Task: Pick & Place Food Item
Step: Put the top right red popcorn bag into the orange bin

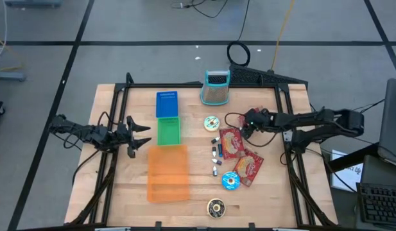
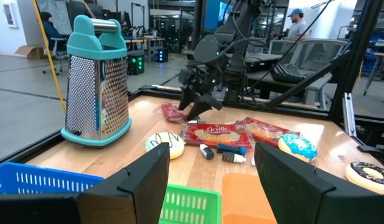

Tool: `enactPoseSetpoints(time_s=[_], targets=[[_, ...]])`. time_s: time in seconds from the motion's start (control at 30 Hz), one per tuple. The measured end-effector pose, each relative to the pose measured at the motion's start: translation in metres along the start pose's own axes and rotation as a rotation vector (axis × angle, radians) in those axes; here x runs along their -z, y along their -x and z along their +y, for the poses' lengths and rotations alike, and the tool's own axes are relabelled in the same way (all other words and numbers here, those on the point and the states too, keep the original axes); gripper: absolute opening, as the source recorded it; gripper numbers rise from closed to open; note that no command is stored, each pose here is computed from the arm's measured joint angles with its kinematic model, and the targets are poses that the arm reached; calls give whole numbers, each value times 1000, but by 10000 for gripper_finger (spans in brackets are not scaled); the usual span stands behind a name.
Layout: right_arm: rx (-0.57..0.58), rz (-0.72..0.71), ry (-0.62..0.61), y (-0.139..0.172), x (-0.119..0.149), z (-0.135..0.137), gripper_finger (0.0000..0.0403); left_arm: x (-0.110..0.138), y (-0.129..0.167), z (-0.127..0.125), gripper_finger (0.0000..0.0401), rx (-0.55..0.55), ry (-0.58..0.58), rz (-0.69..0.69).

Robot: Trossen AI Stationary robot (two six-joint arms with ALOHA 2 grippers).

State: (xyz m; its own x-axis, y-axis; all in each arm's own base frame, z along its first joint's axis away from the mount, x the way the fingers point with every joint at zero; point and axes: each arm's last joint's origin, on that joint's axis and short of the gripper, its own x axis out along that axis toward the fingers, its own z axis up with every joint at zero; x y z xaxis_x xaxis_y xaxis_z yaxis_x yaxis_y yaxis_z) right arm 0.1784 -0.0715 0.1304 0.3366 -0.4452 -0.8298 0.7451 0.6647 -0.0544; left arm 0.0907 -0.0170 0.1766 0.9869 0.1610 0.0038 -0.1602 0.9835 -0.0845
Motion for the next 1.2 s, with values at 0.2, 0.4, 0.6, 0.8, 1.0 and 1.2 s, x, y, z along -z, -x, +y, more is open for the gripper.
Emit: enactPoseSetpoints(time_s=[0.2,0.4,0.6,0.8,1.0,1.2], targets=[[10,20,-38,-4,2,1,228,0,0,0,237,0,0,0],[4,10,-47,-3,1,1,153,0,0,0,237,0,0,1],[-1,-1,-52,-3,0,1,70,0,0,0,237,0,0,0],[-13,-18,-28,1,-2,1,5,0,0,0,237,0,0,0],[-65,-142,-10,22,-11,-2,2,0,0,0,237,0,0,0],[-187,-366,28,56,-24,-7,1,0,0,0,237,0,0,1]])
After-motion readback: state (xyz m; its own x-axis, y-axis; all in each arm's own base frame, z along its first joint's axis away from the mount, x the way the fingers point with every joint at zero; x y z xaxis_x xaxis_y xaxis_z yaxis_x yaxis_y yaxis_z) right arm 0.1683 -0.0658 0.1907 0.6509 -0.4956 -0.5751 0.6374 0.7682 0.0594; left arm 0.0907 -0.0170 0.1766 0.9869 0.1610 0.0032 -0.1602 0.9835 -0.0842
